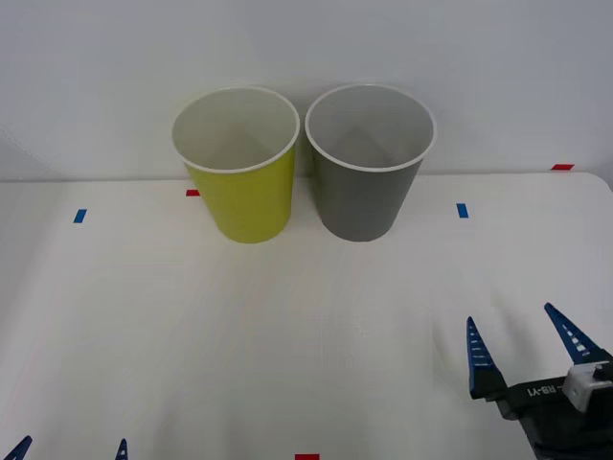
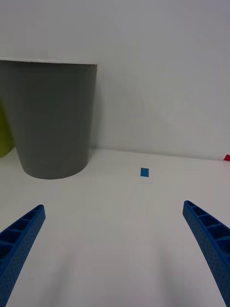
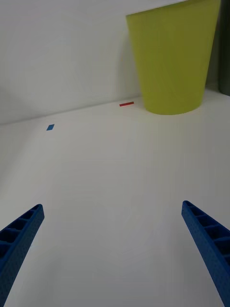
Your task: Put cans in the gray bin and PET bottles in the light green bin.
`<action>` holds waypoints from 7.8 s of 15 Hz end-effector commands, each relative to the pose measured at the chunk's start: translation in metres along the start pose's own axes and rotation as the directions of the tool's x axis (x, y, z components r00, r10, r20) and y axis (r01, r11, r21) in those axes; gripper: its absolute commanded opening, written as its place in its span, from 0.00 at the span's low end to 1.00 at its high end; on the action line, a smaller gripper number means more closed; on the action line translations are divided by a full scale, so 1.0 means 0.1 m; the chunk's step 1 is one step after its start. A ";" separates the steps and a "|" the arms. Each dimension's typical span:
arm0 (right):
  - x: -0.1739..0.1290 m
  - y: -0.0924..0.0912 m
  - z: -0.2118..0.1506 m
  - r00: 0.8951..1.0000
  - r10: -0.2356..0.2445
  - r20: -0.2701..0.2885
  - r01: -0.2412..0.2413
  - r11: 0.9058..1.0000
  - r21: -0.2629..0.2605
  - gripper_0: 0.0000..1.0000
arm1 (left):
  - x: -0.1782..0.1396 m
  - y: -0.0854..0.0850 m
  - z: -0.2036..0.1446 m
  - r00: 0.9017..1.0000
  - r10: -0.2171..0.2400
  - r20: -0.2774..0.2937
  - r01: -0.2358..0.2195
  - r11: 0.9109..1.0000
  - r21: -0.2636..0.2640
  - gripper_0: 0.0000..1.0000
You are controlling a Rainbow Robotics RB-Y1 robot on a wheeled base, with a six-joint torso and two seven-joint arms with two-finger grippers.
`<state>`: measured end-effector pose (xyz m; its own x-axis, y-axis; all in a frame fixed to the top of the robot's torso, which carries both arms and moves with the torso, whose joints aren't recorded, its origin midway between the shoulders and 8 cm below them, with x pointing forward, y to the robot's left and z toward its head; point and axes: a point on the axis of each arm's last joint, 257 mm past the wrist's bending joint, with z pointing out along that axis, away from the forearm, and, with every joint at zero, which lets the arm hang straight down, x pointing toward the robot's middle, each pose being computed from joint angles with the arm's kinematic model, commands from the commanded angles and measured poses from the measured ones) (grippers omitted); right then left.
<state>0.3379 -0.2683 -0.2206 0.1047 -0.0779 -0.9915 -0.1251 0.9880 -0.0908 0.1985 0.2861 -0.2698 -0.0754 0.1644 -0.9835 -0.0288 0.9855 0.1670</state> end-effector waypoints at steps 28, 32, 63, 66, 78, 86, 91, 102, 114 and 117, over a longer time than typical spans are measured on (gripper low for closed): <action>0.17 -0.25 -1.34 0.999 -0.007 -0.054 0.009 0.999 0.043 1.00 | 0.00 0.00 0.00 1.000 0.000 0.000 0.000 1.000 0.000 1.00; 0.17 -0.25 -1.34 0.999 -0.007 -0.054 0.009 0.999 0.043 1.00 | 0.00 0.00 0.00 1.000 0.000 0.000 0.000 1.000 0.000 1.00; 0.17 -0.25 -1.34 0.999 -0.007 -0.054 0.009 0.999 0.043 1.00 | 0.00 0.00 0.00 1.000 0.000 0.000 0.000 1.000 0.000 1.00; 0.17 -0.25 -1.34 0.999 -0.007 -0.054 0.009 0.999 0.043 1.00 | 0.00 0.00 0.00 1.000 0.000 0.000 0.000 1.000 0.000 1.00; 0.17 -0.25 -1.34 0.999 -0.007 -0.054 0.009 0.999 0.043 1.00 | 0.00 0.00 0.00 1.000 0.000 0.000 0.000 1.000 0.000 1.00; 0.17 -0.25 -1.34 0.999 -0.007 -0.054 0.009 0.999 0.043 1.00 | 0.00 0.00 0.00 1.000 0.000 0.000 0.000 1.000 0.000 1.00; 0.17 -0.25 -1.34 0.999 -0.007 -0.054 0.009 0.999 0.043 1.00 | 0.00 0.00 0.00 1.000 0.000 0.000 0.000 1.000 0.000 1.00; 0.17 -0.25 -1.34 0.999 -0.007 -0.054 0.009 0.999 0.043 1.00 | 0.00 0.00 0.00 1.000 0.000 0.000 0.000 1.000 0.000 1.00; 0.17 -0.25 -1.34 0.999 -0.007 -0.054 0.009 0.999 0.043 1.00 | 0.00 0.00 0.00 1.000 0.000 0.000 0.000 1.000 0.000 1.00; 0.17 -0.25 -1.34 0.999 -0.007 -0.054 0.009 0.999 0.043 1.00 | 0.00 0.00 0.00 1.000 0.000 0.000 0.000 1.000 0.000 1.00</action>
<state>0.2103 -0.3126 -0.2482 0.0519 -0.0918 -0.9944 -0.0819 0.9920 -0.0958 0.1985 0.2861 -0.2698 -0.0754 0.1644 -0.9835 -0.0288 0.9855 0.1670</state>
